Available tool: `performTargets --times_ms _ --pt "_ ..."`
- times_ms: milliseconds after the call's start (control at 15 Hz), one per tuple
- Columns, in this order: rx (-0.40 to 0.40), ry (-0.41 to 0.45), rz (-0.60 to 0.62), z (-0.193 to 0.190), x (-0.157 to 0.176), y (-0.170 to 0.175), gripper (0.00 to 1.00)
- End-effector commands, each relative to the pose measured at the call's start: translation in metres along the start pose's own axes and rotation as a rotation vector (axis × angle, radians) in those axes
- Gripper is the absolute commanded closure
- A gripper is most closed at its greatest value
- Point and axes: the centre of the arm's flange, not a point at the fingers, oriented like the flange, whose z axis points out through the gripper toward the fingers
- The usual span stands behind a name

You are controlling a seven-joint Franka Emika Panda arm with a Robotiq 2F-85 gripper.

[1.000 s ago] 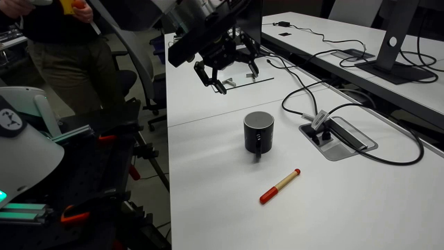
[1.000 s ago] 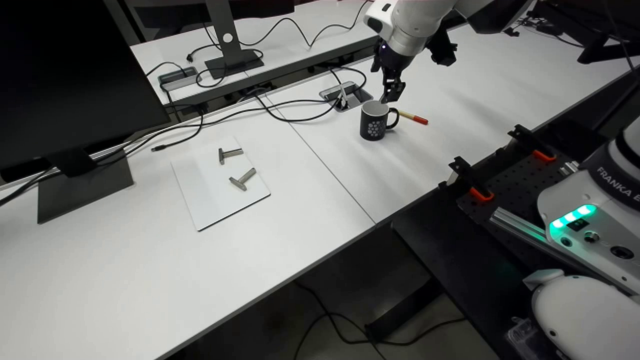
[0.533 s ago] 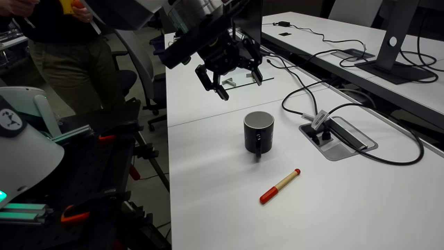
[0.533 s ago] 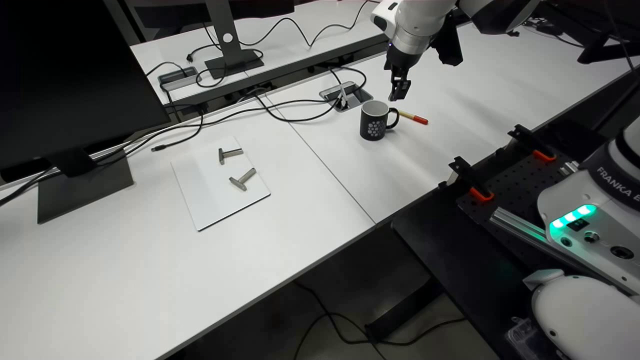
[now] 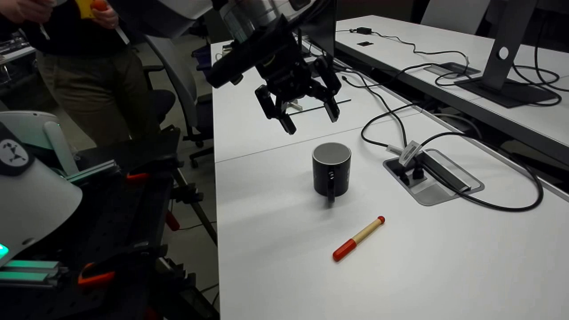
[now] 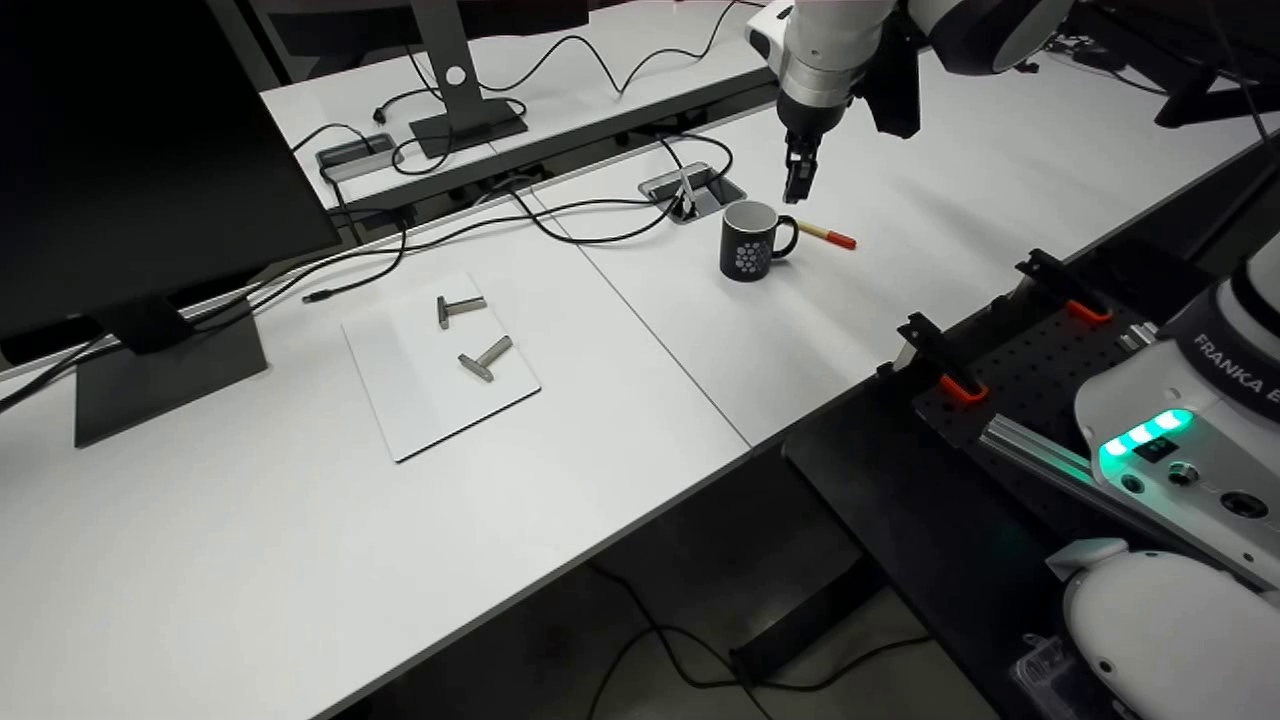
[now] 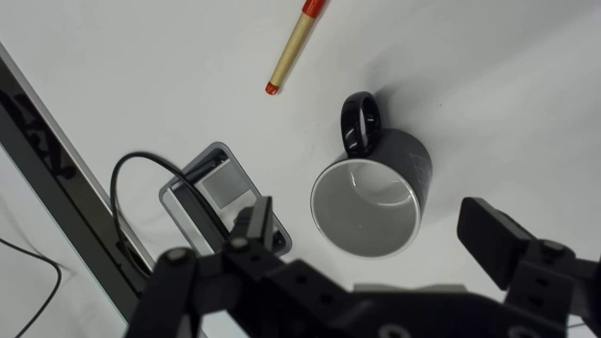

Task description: Put the small bat inside the black mug

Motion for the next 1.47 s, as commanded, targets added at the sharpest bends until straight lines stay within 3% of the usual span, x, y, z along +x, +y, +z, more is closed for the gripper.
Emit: performTargets --times_ms 0,400,800,1000,1200,1400 --pt "-0.029 -0.069 0.093 0.0 0.008 0.015 0.0" --pt "-0.134 -0.166 0.232 0.009 0.014 0.047 0.0" --pt "-0.133 -0.26 0.338 0.025 0.003 0.052 0.0" --pt "-0.133 -0.233 0.343 0.024 0.003 0.047 0.0" --pt "-0.154 -0.266 0.381 0.025 0.002 0.048 0.0" --pt "-0.157 -0.354 0.443 0.032 -0.006 0.054 0.0"
